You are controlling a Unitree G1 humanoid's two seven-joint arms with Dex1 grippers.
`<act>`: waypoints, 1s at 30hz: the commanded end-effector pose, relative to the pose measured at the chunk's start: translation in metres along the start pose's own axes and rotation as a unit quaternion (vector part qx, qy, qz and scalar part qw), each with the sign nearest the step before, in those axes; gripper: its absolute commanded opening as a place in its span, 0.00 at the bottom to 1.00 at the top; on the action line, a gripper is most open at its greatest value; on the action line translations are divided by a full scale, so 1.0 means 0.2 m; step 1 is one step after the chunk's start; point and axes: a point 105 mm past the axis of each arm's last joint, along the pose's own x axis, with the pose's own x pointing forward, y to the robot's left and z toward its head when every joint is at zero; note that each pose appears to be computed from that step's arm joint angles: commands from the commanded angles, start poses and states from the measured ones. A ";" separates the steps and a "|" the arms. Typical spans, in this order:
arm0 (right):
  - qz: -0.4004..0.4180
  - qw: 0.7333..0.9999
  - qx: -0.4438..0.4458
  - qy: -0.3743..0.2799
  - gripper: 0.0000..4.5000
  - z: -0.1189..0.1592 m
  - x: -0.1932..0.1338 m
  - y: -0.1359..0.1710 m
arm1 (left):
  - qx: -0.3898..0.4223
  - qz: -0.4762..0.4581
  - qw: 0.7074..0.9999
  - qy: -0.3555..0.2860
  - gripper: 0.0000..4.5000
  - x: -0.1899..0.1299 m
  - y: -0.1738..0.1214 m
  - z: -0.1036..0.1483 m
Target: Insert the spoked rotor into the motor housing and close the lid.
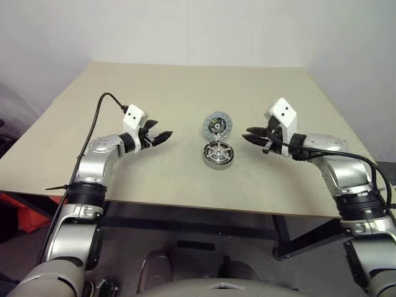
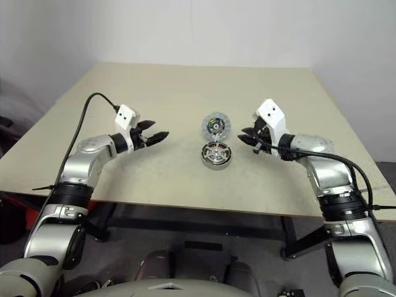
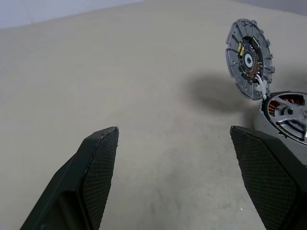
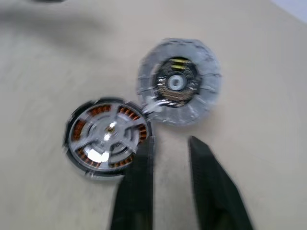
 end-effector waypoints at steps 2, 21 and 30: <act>0.093 0.989 -0.117 0.002 0.65 0.13 0.03 0.05 | 0.019 -0.006 1.000 -0.019 0.88 0.03 -0.01 0.07; 0.298 0.908 -0.255 0.149 0.65 -0.09 0.29 0.09 | 0.018 0.015 0.999 -0.022 0.88 -0.03 0.01 0.06; 0.312 0.900 -0.270 0.141 0.65 -0.11 0.25 0.12 | 0.018 0.017 1.000 -0.020 0.88 -0.04 0.01 0.05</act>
